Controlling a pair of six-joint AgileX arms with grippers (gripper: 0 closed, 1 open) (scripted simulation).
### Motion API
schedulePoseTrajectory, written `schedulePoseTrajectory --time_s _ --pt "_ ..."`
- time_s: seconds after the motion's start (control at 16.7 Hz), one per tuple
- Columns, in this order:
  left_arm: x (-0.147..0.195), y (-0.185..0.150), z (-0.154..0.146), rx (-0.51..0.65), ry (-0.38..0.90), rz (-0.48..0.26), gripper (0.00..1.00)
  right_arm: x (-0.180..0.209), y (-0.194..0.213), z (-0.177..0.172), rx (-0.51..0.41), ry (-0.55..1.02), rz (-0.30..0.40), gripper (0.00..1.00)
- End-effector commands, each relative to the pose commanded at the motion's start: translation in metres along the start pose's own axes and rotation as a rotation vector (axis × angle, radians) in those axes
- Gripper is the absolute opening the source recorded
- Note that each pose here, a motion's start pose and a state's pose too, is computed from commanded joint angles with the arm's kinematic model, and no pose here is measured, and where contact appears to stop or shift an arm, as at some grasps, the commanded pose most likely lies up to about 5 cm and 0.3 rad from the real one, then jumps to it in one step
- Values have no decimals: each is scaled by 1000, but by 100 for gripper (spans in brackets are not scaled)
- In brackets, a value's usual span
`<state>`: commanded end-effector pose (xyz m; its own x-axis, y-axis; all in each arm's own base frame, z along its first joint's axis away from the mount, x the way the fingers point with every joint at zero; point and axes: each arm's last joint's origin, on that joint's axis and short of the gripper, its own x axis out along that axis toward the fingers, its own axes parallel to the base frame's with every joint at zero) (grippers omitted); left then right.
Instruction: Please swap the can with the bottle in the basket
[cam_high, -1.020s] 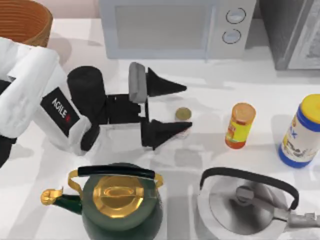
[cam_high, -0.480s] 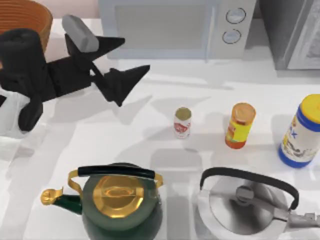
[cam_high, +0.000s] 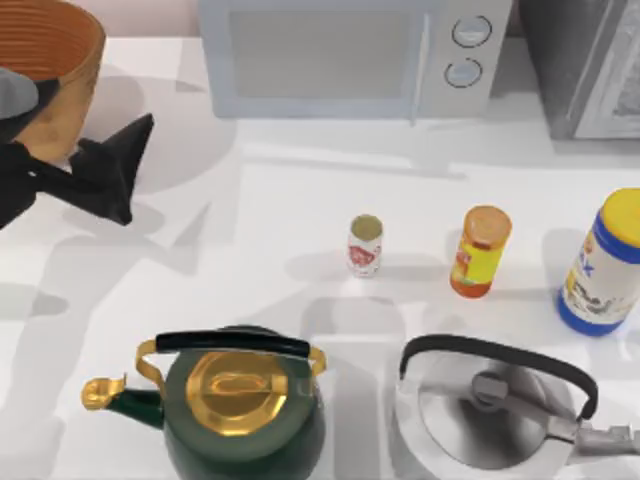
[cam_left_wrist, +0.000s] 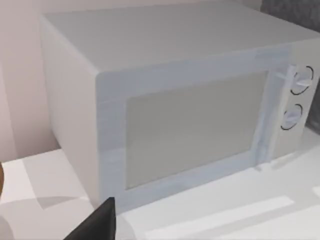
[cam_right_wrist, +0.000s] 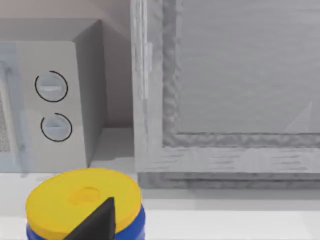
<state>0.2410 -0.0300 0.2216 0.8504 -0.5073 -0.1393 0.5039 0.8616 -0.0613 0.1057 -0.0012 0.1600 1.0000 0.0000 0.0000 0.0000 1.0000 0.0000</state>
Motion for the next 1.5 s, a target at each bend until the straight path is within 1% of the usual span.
schedulePoseTrajectory --time_s 0.18,0.36,0.54,0.72,0.84,0.96,1.5 --pt "-49 -14 -9 1 -16 164 100 0 0 0 0 0 0 100" --pt "-85 -27 -29 9 -48 299 100 0 0 0 0 0 0 100" --pt "-106 -35 -50 18 -91 405 100 0 0 0 0 0 0 100" --pt "-117 -39 -69 20 -123 483 100 0 0 0 0 0 0 100" --pt "-120 -39 -78 21 -139 515 100 0 0 0 0 0 0 100" --pt "-121 -40 -81 23 -151 531 100 0 0 0 0 0 0 100" --pt "-120 -38 -79 25 -153 530 100 0 0 0 0 0 0 100"
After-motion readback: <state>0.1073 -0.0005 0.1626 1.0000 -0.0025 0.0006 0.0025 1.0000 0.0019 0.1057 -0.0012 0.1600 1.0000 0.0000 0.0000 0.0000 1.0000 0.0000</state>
